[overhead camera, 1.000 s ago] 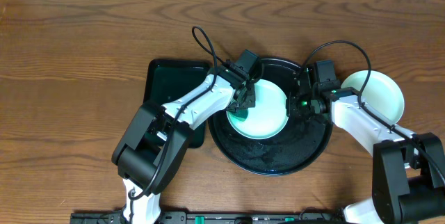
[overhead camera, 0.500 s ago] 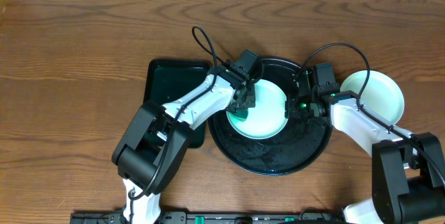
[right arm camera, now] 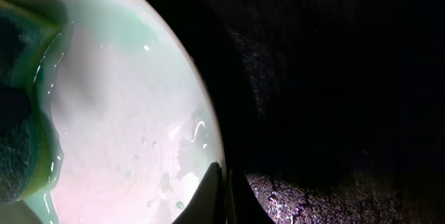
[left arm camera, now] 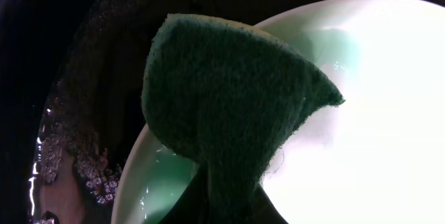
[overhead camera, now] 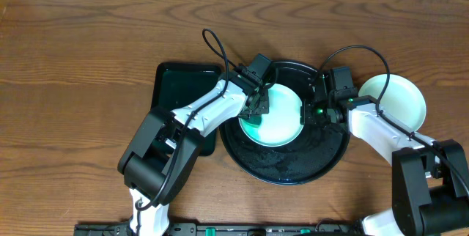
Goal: Clean dirty plates on tray and stack at the side
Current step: 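Scrub the plate's left area with the sponge while right gripper holds rim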
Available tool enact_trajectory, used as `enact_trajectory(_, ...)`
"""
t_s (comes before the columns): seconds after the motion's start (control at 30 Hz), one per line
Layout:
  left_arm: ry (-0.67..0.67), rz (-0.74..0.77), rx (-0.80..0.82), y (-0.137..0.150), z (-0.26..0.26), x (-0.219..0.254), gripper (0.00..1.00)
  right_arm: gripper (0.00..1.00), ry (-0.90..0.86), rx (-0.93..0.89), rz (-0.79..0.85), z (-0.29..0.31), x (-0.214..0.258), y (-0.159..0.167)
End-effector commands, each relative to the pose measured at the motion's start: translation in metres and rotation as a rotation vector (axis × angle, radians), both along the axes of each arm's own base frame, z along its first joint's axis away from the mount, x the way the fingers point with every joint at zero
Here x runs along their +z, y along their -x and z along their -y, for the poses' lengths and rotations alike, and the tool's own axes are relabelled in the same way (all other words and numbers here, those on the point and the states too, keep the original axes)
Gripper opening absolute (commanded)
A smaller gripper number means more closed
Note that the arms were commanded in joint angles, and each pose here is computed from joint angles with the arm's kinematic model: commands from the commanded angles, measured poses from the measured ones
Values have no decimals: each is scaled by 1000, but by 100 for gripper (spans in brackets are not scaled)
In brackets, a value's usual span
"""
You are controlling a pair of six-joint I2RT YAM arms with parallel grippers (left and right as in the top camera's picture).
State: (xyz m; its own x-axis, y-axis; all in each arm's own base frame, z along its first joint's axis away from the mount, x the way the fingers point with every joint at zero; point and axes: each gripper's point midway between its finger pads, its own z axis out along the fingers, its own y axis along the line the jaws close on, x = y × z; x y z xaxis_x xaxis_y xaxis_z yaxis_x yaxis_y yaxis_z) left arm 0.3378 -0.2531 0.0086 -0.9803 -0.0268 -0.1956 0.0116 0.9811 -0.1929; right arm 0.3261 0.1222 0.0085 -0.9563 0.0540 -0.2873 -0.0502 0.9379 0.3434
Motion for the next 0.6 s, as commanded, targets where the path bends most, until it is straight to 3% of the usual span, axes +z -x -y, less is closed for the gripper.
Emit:
enact_trajectory(0.0,-92,-71,15,16,-20,-36,8,1,18,7,-12,1,-6,5)
enact_trajectory(0.33,-138,-132,-16,32,-17,-67,8,1,11,10,-14,0,-5,5)
enact_trajectory(0.57,-61,-173,-64,47,6,-66,8,1,12,15,-13,-1,-5,6)
